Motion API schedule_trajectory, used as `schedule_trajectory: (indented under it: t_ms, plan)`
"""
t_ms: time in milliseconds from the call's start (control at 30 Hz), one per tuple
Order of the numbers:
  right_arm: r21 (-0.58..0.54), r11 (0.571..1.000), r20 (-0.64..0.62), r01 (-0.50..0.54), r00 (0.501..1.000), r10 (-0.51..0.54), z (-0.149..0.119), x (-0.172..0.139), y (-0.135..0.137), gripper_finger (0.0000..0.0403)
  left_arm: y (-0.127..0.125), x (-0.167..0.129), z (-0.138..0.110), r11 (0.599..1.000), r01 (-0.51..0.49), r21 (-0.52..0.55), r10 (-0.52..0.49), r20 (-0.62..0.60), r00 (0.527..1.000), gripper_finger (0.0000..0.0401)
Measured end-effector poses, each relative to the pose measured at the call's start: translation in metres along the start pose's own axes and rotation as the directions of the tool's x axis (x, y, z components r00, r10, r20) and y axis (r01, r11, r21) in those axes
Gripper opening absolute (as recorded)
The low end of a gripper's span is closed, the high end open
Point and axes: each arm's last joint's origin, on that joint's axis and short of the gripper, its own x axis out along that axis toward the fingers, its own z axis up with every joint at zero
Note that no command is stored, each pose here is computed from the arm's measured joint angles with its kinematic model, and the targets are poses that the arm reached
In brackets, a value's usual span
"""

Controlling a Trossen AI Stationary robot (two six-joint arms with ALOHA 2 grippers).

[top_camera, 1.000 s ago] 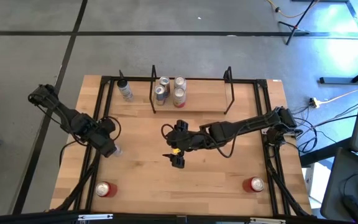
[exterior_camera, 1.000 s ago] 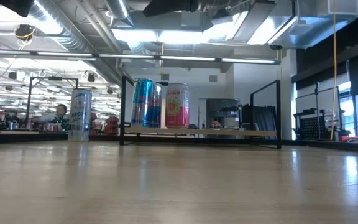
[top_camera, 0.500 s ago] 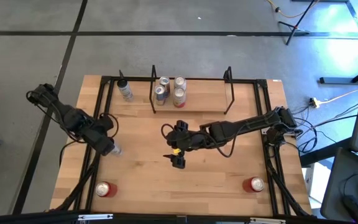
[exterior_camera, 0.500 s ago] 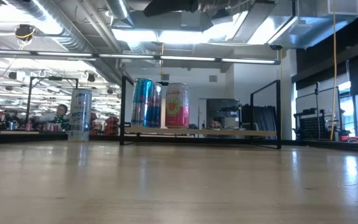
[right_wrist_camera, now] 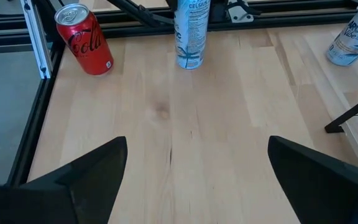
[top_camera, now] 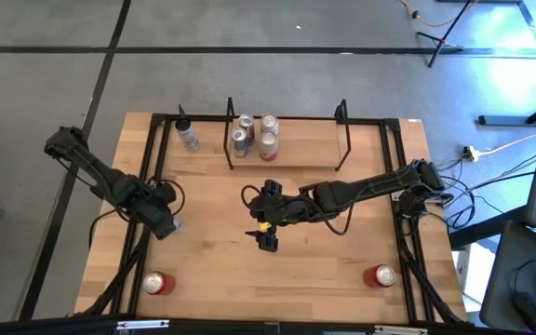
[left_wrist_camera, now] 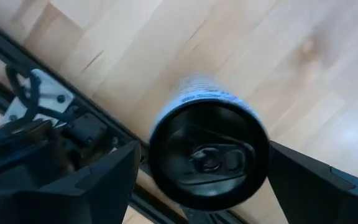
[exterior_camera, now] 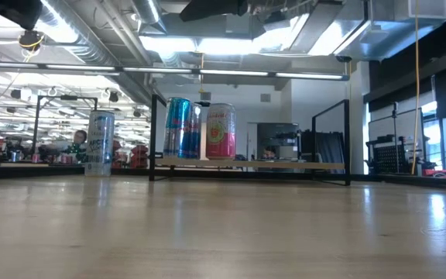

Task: Place canned beverage on shelf
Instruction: Put the bottom white soda can on the shelf

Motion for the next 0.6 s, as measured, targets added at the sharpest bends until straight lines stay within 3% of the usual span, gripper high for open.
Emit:
schedule_trajectory:
  t_ms: [133,400,600]
  plan:
    - [0.000,1.000,0.000,0.000,1.000,0.000,0.0001,0.0000,-0.0002,0.0376,-0.0006,0.0054,-0.0002,1.000,-0.002,0.018,0.002,0.002,1.000,0.0306]
    - [0.038,0.999,-0.007,-0.026,1.000,0.026,-0.0004,-0.0001,0.0013,0.0376,0.0000,0.0076,-0.0004,0.998,-0.008,0.058,0.008,0.006,1.000,0.0215]
    - [0.053,0.998,-0.006,-0.028,1.000,0.028,-0.0004,-0.0002,0.0017,0.0376,-0.0009,0.0073,-0.0003,0.997,0.001,0.075,-0.002,0.006,1.000,0.0215]
